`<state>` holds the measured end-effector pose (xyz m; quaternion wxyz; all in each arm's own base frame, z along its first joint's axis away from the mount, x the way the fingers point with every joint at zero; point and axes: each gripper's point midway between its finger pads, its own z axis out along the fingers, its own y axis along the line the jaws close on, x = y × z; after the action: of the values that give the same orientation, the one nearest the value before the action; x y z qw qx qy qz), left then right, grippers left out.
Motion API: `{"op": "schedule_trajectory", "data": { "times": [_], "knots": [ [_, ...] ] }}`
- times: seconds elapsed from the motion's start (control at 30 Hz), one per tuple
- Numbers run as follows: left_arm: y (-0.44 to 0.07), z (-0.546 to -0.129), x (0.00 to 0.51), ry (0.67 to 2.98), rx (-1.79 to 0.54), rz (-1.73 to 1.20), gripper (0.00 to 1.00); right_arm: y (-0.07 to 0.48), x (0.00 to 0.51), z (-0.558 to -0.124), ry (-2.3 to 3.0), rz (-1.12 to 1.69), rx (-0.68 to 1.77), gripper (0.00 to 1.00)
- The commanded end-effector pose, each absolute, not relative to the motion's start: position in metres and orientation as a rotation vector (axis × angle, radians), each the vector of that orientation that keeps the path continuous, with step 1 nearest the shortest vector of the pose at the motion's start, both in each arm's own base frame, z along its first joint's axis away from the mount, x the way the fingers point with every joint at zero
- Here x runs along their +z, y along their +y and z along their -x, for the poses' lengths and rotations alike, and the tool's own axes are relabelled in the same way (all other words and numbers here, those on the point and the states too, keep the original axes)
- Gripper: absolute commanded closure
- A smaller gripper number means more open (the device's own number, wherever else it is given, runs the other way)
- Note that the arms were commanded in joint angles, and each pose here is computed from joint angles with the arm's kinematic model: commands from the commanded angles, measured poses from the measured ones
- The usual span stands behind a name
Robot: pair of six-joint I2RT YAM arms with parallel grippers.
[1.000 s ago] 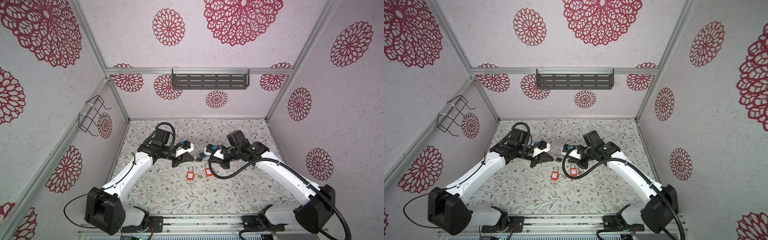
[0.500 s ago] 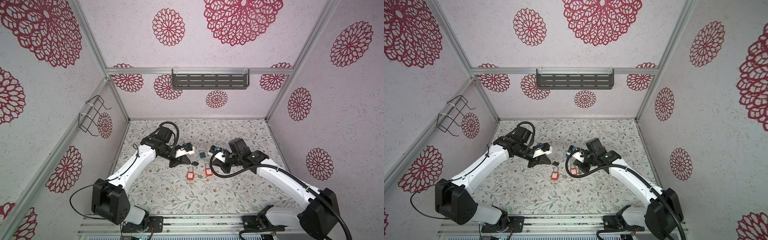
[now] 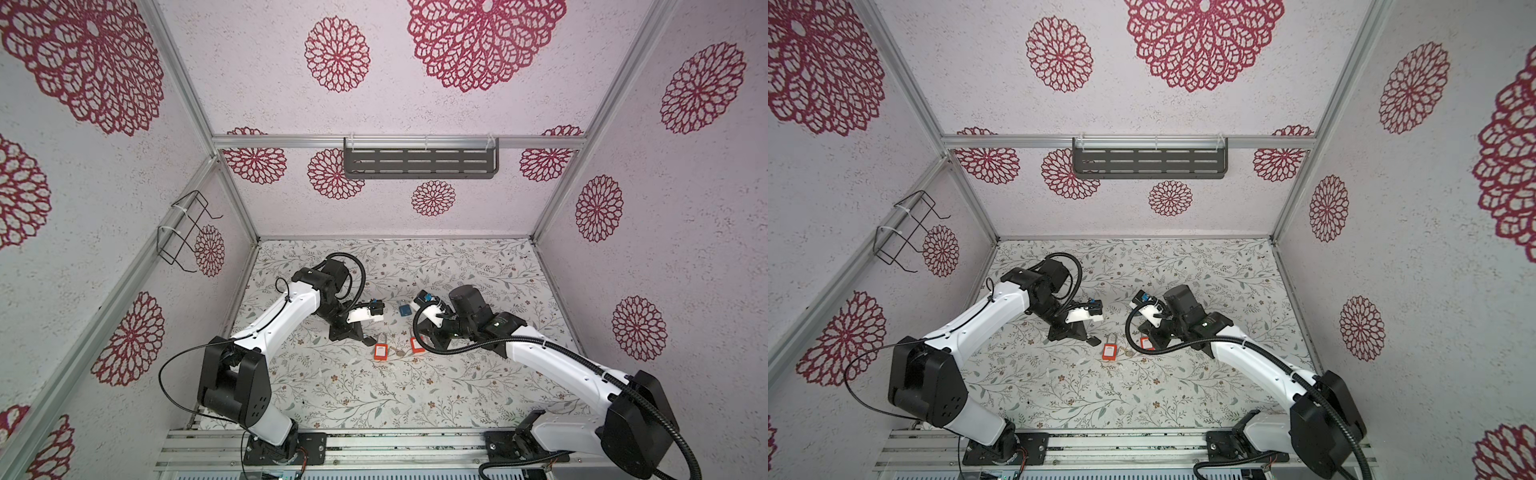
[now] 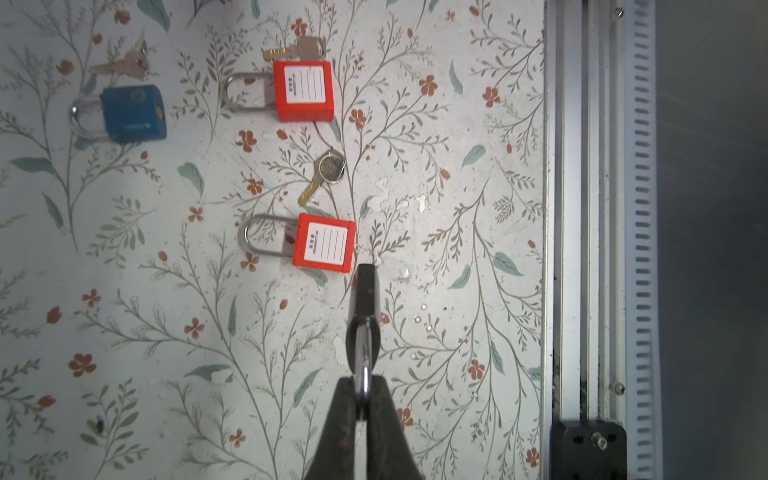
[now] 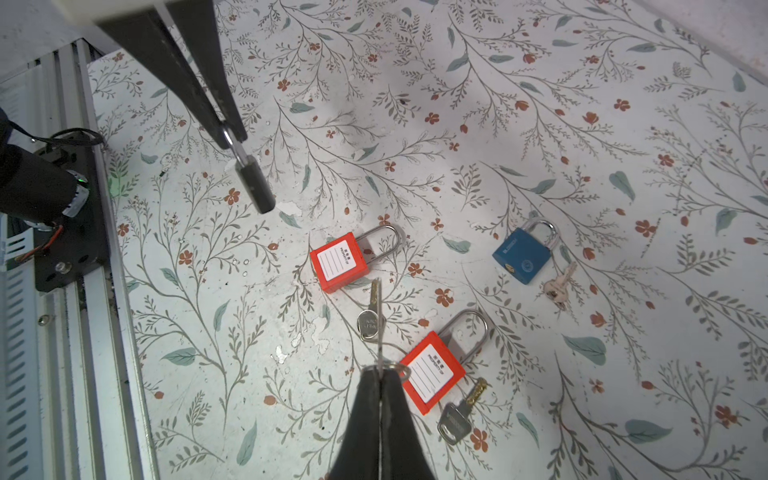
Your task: Lock with the key
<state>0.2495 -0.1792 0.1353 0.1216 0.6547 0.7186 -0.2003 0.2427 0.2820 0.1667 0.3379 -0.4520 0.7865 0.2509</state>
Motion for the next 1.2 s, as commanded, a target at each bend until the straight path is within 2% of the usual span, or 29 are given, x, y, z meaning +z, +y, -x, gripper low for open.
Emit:
{"op": "schedule_trajectory", "data": {
  "times": [0.0,0.53,1.17],
  "knots": [
    [-0.152,-0.243,0.118,2.179,-0.466,-2.002,1.0,0.293,0.17,-0.248,2.036,1.136,0.648,1.0],
    [-0.111,-0.247,0.081,2.196,-0.274,-2.302,1.0,0.308,0.148,-0.244,2.053,1.081,0.696,1.0],
    [-0.125,-0.25,0.053,2.203,-0.312,-2.424,1.0,0.312,0.13,-0.237,2.068,1.139,0.755,1.0]
  ]
}}
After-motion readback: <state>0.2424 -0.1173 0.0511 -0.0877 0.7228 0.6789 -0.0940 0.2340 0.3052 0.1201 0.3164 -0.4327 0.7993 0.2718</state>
